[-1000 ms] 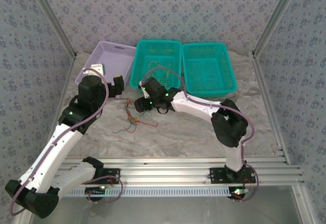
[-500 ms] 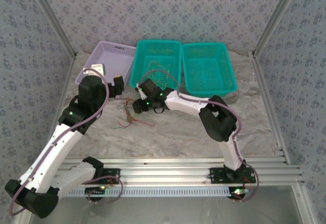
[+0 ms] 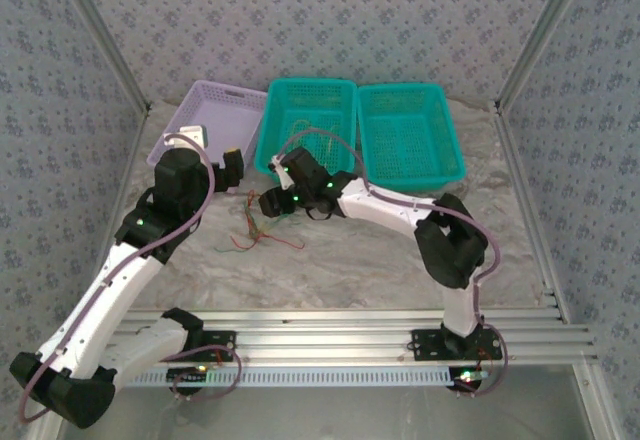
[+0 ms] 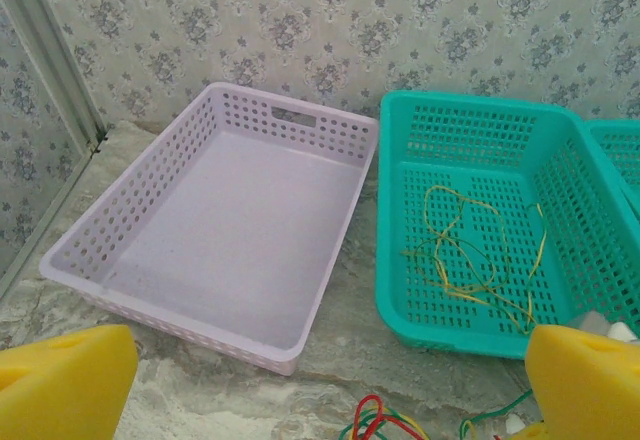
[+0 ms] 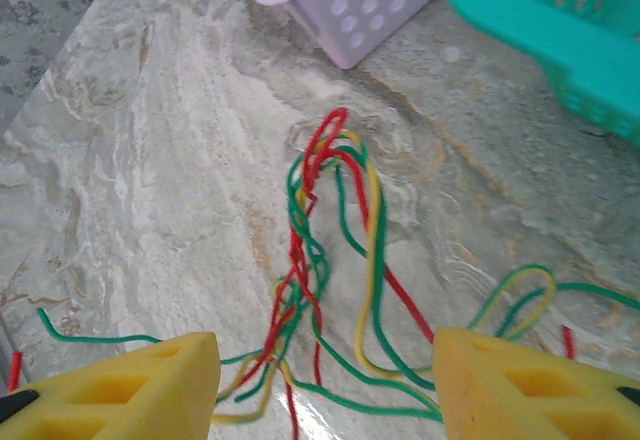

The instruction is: Untangle the cables

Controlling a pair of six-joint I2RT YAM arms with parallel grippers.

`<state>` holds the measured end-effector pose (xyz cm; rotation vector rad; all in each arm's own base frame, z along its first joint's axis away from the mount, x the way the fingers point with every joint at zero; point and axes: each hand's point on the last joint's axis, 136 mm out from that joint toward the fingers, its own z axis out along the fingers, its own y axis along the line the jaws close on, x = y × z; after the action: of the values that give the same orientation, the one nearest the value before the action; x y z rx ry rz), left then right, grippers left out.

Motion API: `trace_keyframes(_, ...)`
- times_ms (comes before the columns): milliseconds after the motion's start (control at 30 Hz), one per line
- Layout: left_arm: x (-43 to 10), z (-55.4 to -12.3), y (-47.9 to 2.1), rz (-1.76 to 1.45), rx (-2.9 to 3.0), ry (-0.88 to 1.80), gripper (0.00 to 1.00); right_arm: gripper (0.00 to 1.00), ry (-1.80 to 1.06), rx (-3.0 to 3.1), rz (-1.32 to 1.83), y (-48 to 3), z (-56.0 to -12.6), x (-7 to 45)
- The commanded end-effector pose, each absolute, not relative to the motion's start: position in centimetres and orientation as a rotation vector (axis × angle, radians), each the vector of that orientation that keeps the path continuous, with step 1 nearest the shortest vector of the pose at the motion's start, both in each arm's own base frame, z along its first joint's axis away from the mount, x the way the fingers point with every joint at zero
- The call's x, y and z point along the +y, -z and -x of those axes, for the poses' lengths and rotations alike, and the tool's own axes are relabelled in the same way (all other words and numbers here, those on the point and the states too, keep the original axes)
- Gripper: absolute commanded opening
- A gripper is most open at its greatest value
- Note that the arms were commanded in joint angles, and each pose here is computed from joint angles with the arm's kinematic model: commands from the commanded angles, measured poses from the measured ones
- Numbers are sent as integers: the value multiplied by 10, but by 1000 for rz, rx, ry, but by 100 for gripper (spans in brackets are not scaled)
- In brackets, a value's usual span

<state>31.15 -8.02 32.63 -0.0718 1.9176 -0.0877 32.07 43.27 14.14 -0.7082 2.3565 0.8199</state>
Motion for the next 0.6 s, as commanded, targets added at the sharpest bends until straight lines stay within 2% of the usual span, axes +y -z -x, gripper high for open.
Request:
trace_keyframes(0, -81, -313, -330, 61, 1896, 74, 100, 60, -816, 2380, 727, -131, -328, 442)
trace_keyframes(200, -82, -313, -331, 57, 1895, 73, 100, 59, -732, 2425, 740, -106, -345, 444)
trace_keyframes(300, -82, -312, -331, 55, 1894, 75, 100, 56, -737, 2441, 737, -98, -348, 445)
trace_keyframes(567, -85, -313, -330, 42, 1898, 86, 100, 25, -765, 2428, 759, -106, -342, 447)
